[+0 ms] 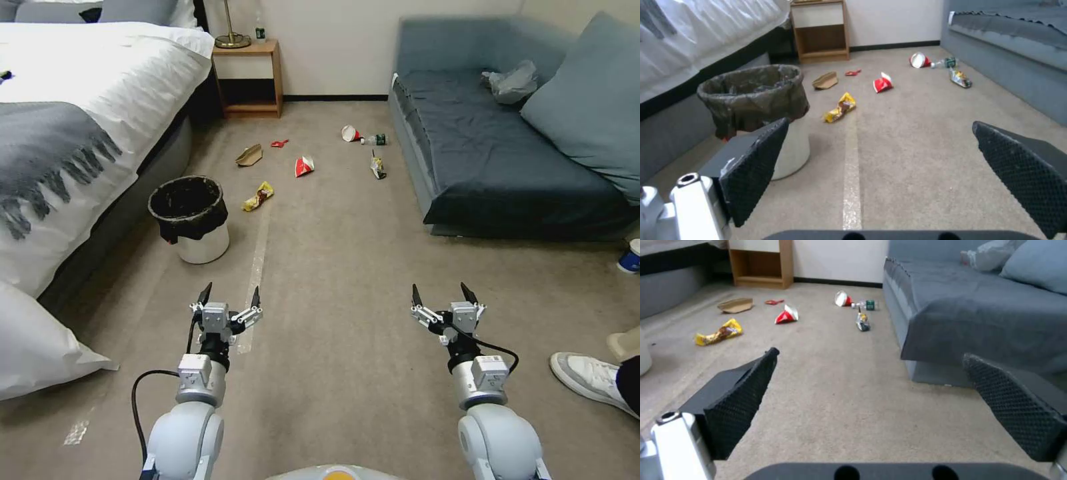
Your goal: Pick up the trash can from the floor.
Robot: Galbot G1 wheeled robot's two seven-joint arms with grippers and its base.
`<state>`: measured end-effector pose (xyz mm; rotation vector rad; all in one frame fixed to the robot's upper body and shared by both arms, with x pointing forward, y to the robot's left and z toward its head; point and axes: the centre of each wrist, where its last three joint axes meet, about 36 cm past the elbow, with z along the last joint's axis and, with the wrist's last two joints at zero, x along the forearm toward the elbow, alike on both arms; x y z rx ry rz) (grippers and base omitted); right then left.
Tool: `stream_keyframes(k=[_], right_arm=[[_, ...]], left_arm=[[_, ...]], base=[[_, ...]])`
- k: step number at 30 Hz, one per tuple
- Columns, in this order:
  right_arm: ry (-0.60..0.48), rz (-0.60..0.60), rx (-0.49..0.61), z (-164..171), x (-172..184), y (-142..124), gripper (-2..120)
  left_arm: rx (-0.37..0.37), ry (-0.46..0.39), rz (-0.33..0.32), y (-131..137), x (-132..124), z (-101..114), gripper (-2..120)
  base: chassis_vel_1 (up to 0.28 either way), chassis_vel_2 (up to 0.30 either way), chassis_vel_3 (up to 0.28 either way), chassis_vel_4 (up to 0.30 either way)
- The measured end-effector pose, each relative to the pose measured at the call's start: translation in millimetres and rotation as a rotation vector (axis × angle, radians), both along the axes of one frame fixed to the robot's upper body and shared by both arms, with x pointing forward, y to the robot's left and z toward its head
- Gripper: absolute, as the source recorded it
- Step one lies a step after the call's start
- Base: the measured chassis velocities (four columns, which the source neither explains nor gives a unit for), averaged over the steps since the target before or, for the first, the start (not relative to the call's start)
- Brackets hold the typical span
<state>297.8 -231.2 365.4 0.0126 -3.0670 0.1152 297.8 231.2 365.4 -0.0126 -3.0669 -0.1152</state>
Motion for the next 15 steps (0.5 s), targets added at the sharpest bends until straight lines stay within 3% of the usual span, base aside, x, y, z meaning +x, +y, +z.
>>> stream_keyframes(k=[15], right_arm=[[0.0,0.0,0.0,0.0,0.0,0.0,100]], left_arm=[[0.0,0.0,0.0,0.0,0.0,0.0,100]], base=[[0.0,0.0,0.0,0.0]])
